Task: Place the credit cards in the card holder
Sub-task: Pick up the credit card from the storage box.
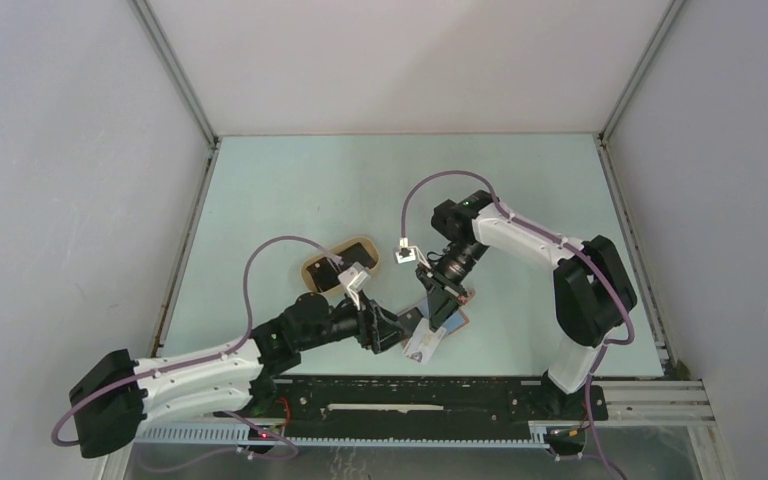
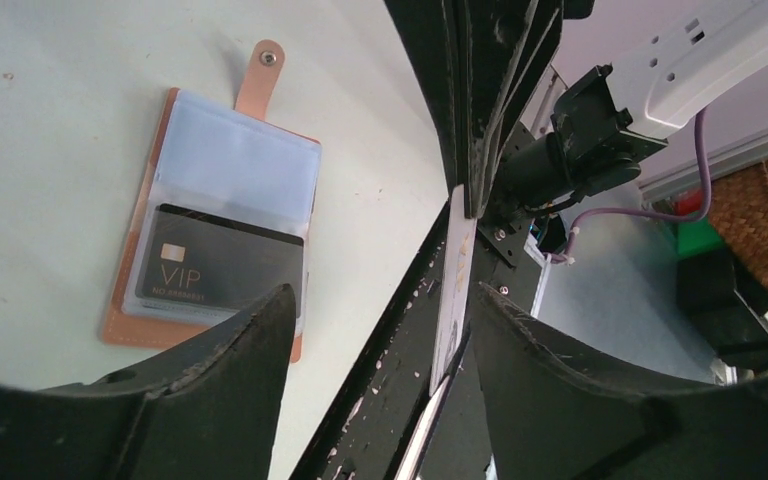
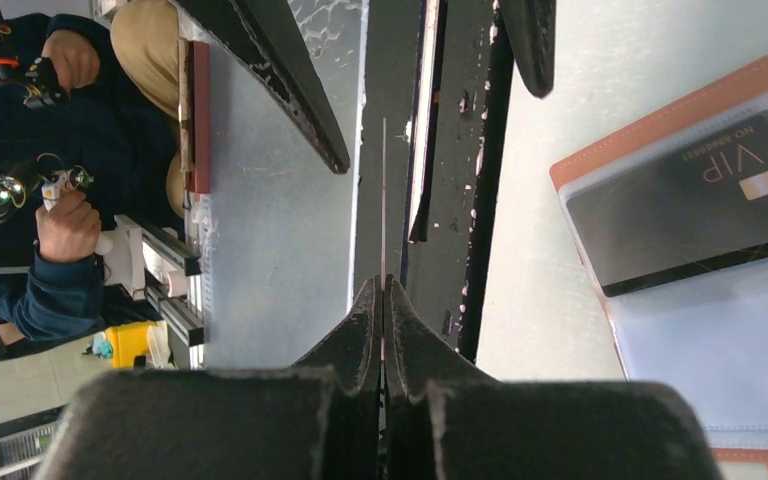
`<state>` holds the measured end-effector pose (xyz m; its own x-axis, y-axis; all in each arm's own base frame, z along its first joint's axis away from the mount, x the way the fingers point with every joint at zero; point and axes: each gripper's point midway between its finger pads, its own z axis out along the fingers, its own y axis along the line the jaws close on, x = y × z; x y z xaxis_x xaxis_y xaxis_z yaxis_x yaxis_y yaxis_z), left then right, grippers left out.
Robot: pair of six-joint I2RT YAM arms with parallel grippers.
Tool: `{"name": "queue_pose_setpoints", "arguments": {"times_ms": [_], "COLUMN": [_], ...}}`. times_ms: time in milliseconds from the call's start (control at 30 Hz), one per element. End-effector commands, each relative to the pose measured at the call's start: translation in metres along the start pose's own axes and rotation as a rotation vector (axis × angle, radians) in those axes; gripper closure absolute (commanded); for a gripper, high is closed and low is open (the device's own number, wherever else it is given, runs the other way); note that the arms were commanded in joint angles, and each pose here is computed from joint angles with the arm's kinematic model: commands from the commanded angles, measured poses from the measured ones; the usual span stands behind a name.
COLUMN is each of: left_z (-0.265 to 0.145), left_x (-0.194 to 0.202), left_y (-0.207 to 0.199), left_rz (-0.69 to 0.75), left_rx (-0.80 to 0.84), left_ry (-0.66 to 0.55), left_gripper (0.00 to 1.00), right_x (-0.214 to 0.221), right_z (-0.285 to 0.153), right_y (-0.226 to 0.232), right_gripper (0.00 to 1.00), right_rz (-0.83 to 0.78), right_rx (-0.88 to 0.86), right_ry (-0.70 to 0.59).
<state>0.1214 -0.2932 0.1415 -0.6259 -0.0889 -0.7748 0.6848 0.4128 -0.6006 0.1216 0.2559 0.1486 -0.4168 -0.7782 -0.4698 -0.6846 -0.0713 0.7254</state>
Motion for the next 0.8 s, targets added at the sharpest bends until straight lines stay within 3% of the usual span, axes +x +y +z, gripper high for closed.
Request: {"name": "queue_pose_setpoints", "arguments": {"times_ms": [0, 533, 767], "left_z": [0.007, 0.014, 0.002], "left_x": [-0.025, -0.005, -0.005], "left_y": [-0.026, -0.046, -0.046], "left_rz": [0.065, 0.045, 0.024], "left_rx": [0.088, 0.214, 0.229], "left_ry": [-0.054, 0.027, -0.015], "left_gripper": [0.33, 0.53, 0.57], "right_x": [-0.001, -0.003, -0.008], "right_z": [0.001, -0.002, -0.016], "right_y": [0.004, 0.006, 0.009], "right_gripper": [1.0, 1.0, 1.0], "right_rz": [-0.058, -0.076, -0.081], "right_rx": [0.011, 0.022, 0.034], "right_ry": [0.02, 0.011, -0.054]}}
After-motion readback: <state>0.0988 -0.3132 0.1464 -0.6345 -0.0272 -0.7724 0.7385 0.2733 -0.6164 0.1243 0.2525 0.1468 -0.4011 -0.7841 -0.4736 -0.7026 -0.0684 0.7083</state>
